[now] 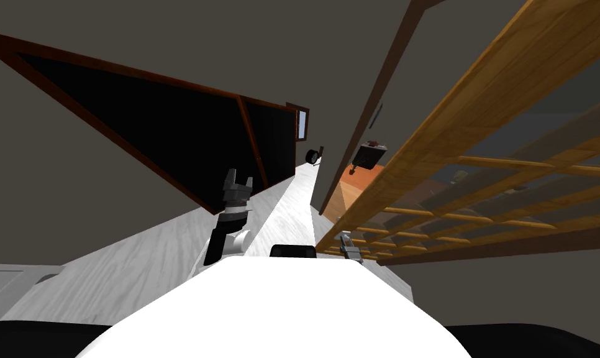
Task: Pull the door open
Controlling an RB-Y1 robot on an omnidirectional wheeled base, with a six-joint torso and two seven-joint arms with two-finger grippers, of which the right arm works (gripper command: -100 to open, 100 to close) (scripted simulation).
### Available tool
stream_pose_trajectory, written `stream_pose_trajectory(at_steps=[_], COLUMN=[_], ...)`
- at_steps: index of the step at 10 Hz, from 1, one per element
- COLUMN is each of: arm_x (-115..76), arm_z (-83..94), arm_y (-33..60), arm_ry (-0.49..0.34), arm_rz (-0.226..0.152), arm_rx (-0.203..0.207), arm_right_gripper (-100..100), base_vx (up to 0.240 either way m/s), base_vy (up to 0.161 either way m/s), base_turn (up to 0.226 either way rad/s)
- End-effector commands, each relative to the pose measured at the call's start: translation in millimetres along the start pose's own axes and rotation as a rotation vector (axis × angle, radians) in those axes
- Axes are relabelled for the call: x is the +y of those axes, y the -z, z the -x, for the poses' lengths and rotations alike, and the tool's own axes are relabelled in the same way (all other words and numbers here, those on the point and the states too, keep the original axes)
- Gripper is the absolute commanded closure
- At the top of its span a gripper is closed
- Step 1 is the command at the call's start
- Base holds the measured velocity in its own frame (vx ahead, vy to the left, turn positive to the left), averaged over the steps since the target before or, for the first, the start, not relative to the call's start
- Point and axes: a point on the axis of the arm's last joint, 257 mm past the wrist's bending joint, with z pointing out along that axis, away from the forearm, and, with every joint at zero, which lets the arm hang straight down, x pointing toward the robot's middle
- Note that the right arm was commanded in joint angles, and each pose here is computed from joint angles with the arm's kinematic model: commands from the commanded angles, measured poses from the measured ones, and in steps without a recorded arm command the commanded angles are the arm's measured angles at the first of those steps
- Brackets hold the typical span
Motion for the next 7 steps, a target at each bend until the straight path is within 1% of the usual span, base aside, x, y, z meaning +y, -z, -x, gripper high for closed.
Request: stream_pose_trajectory(at_steps=[1, 2, 3, 5, 7], arm_x=[0.0, -1.6, -1.9, -3.0, -4.6], arm_z=[0.0, 3.3, 3.8, 5.8, 8.0], arm_y=[0.0, 4.1, 4.8, 8.3, 13.2], arm_ry=[0.000, 0.003, 0.005, 0.014, 0.023], arm_rz=[0.000, -0.004, -0.005, -0.009, -0.016], arm_rx=[0.000, -0.010, -0.011, -0.016, -0.022], arm_right_gripper=[100, 100, 100, 100, 100], base_vx=[-0.083, 0.091, 0.193, 0.174, 0.172], base_vy=[-0.010, 0.048, 0.030, 0.052, 0.043], base_turn=[-0.001, -0.007, -0.029, 0.023, 0.025])
